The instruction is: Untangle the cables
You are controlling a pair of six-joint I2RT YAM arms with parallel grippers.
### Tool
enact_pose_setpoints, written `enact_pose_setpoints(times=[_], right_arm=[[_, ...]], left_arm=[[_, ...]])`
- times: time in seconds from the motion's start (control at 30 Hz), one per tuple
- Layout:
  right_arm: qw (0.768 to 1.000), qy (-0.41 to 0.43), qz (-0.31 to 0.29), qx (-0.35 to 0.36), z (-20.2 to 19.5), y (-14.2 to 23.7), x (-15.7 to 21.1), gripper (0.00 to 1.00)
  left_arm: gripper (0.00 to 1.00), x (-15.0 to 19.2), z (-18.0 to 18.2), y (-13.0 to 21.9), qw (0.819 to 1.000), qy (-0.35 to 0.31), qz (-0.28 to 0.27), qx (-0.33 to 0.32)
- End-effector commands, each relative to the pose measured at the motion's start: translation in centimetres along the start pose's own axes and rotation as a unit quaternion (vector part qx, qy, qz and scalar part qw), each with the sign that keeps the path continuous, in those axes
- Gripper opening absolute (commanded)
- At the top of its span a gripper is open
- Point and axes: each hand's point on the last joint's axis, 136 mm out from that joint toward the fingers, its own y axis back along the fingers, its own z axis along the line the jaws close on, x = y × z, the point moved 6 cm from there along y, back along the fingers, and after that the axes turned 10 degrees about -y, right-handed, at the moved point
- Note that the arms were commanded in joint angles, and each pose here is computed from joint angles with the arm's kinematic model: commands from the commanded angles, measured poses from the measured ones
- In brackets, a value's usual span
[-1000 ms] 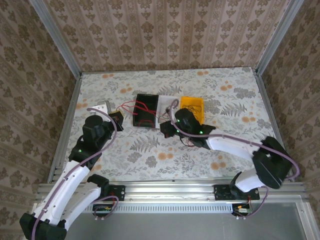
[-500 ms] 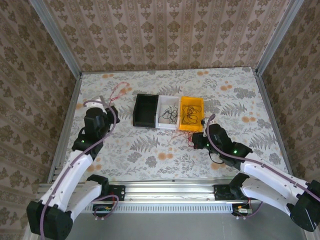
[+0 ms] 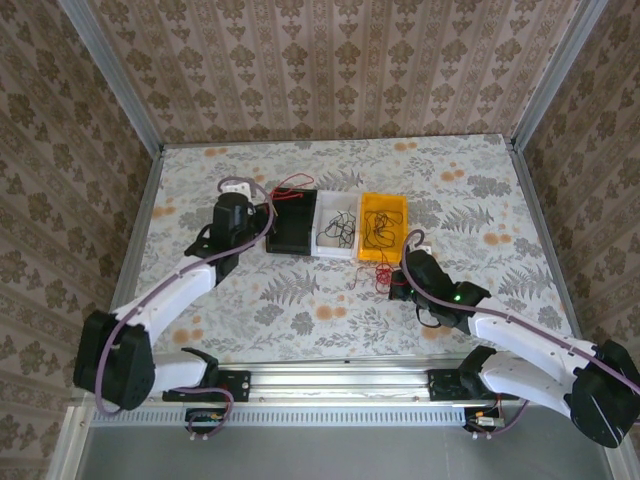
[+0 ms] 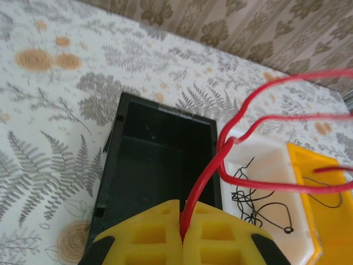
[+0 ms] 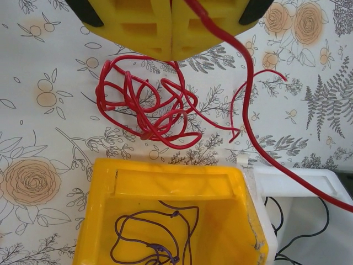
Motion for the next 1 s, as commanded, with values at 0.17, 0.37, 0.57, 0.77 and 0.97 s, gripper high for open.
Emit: enact_pose_setpoints(times=[0.17, 0.37, 0.57, 0.77, 0.97], right_arm=[[1.000, 0.004, -0.014, 0.006, 0.6, 0.3, -1.2, 0.01], [1.000, 0.005, -0.008, 0.007, 0.7, 0.0, -1.1, 0.02], [1.000, 0.013, -0.001, 0.006, 1.0, -0.2, -1.1, 0.03], [1.000, 0.018, 0.002, 0.004, 1.2, -0.2, -1.2, 0.03], [1.000, 0.019, 0.009, -0.002, 1.3, -0.2, -1.0, 0.04]], left_arm=[[0.00, 0.8, -0.6, -3.3, 0.998, 0.031, 0.039, -0.041], [0.00, 2.5, 1.0, -3.8, 0.986, 0.049, 0.093, -0.127], [0.00, 3.4, 1.1, -4.2, 0.972, 0.039, 0.153, -0.176], [0.00, 3.7, 0.7, -6.0, 0.955, 0.030, 0.208, -0.208], [0.00, 2.9, 0.2, -8.5, 0.943, 0.014, 0.231, -0.238]])
